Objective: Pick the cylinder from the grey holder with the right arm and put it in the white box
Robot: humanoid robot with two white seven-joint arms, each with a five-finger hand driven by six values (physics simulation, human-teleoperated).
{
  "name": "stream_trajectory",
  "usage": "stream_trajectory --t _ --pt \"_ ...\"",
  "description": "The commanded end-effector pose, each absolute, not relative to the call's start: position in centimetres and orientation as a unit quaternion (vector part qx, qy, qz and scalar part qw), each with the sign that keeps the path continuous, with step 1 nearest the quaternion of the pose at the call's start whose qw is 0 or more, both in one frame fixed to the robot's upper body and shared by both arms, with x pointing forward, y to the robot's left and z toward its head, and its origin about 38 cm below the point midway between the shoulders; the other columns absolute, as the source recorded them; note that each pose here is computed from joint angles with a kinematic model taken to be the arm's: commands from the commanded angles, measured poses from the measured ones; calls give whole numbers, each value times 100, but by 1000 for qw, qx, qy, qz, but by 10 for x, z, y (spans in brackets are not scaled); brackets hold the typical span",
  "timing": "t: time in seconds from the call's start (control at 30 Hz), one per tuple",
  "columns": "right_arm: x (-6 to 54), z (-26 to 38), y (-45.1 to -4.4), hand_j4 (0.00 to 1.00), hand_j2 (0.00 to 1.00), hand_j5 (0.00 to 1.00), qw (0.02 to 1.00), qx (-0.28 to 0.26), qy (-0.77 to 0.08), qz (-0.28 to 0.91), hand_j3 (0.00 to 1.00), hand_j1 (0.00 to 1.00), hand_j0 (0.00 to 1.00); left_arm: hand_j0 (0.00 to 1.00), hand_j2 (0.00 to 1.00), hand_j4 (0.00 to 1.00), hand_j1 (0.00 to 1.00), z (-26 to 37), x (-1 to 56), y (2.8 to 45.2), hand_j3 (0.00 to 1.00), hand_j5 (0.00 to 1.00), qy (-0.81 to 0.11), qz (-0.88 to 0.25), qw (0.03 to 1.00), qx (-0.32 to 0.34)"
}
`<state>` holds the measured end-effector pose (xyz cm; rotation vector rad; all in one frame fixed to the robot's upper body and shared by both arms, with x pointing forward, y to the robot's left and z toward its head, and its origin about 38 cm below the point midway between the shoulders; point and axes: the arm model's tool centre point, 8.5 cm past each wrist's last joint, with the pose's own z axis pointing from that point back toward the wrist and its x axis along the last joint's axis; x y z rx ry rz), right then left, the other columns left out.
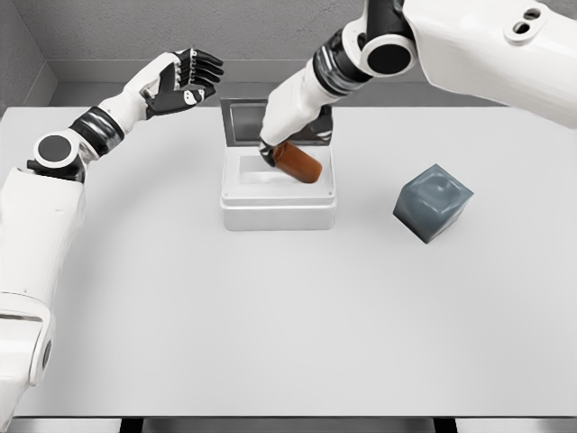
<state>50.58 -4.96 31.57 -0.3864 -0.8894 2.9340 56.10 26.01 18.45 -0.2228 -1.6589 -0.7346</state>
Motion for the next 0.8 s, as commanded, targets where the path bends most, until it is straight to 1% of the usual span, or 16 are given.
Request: stream_trajectory --t 0.0,0.07,0.17,0.2,0.27,0.43,0.5,0.53,0.63,0.77 --pt "504 316 -45 100 100 100 22 -123 -289 949 100 100 100 60 60 60 60 185 561 261 60 60 -720 -315 611 -98" --pt "501 321 -38 100 100 100 13 -124 -293 948 100 100 100 60 60 60 60 185 561 261 60 60 -720 -315 611 -98" --pt "492 338 -32 100 100 100 0 -121 -323 939 100 100 100 60 60 60 60 185 561 261 60 60 -720 -315 610 -98" --pt "493 345 -41 100 100 100 5 -125 -333 934 100 100 100 60 60 60 60 186 561 261 60 60 -721 -315 609 -98" --pt "492 373 -70 100 100 100 24 -134 -382 914 100 100 100 60 60 60 60 191 560 264 60 60 -733 -319 594 -92" --pt "499 407 -145 100 100 100 128 -109 -482 860 100 100 100 58 58 58 58 188 560 261 58 58 -730 -323 595 -93" --pt "498 406 -169 100 100 100 155 -99 -497 848 100 100 100 57 57 57 57 187 560 259 57 57 -727 -329 596 -91" --pt "498 407 -186 100 100 100 170 -104 -500 843 100 100 100 57 57 57 57 186 560 257 57 57 -727 -329 596 -92" --pt "496 391 -242 100 100 100 242 -87 -523 813 100 100 100 58 58 58 58 182 561 255 58 58 -723 -327 601 -95" --pt "491 370 -287 100 100 100 297 -82 -526 793 100 100 100 58 58 58 58 179 564 255 58 58 -718 -322 610 -97"
